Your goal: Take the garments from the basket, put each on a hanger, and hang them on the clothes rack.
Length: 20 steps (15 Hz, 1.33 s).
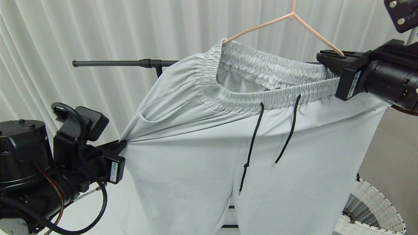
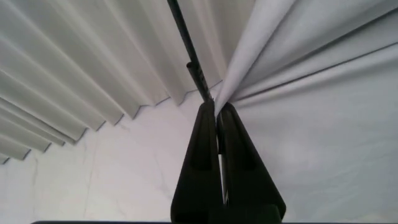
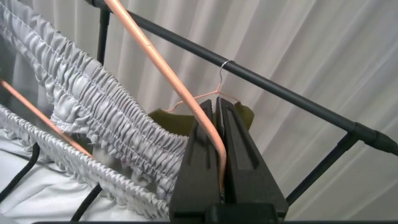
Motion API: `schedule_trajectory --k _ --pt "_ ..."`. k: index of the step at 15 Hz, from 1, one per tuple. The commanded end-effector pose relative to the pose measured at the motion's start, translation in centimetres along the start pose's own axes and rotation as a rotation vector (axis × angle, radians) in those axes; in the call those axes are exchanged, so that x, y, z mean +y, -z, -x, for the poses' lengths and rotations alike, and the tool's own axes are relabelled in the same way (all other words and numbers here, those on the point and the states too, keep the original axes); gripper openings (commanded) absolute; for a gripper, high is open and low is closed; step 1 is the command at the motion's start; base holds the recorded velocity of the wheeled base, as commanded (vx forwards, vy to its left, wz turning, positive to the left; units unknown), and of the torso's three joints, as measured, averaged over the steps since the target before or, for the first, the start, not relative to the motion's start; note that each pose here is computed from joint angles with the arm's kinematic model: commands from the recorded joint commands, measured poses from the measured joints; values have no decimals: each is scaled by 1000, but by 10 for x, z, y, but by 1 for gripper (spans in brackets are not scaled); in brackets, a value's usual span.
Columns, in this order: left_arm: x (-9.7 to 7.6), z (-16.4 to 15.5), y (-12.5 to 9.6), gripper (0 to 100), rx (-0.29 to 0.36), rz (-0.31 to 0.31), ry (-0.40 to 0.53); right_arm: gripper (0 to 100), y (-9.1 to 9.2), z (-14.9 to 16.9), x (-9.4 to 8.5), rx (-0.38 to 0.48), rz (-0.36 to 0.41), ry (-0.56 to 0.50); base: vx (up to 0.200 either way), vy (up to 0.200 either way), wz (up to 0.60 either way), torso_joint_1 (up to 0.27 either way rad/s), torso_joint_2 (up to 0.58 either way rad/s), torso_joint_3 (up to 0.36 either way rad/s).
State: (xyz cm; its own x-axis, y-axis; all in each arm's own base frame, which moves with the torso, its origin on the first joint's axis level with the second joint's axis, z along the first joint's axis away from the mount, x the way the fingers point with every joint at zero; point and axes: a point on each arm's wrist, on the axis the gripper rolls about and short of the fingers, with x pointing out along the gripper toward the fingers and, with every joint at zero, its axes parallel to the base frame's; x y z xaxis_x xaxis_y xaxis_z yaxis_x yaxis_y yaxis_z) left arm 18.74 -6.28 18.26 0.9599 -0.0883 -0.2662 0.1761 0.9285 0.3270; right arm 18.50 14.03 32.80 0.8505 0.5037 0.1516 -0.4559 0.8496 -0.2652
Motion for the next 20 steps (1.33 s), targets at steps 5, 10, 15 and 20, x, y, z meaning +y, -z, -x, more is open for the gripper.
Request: schedule_trajectory --k 5,10,15,20 --pt "1 10 4 100 -10 -26 3 0 3 -1 1 11 2 4 0 0 0 0 0 0" --pt "9 47 7 100 -105 -2 -16 0 12 -2 0 98 18 21 0 0 0 0 0 0" --pt "29 68 8 100 -155 50 -154 0 27 4 1 174 39 47 0 0 0 0 0 0" --pt "39 82 22 100 -153 128 -250 0 46 35 -4 261 59 95 0 0 0 0 0 0"
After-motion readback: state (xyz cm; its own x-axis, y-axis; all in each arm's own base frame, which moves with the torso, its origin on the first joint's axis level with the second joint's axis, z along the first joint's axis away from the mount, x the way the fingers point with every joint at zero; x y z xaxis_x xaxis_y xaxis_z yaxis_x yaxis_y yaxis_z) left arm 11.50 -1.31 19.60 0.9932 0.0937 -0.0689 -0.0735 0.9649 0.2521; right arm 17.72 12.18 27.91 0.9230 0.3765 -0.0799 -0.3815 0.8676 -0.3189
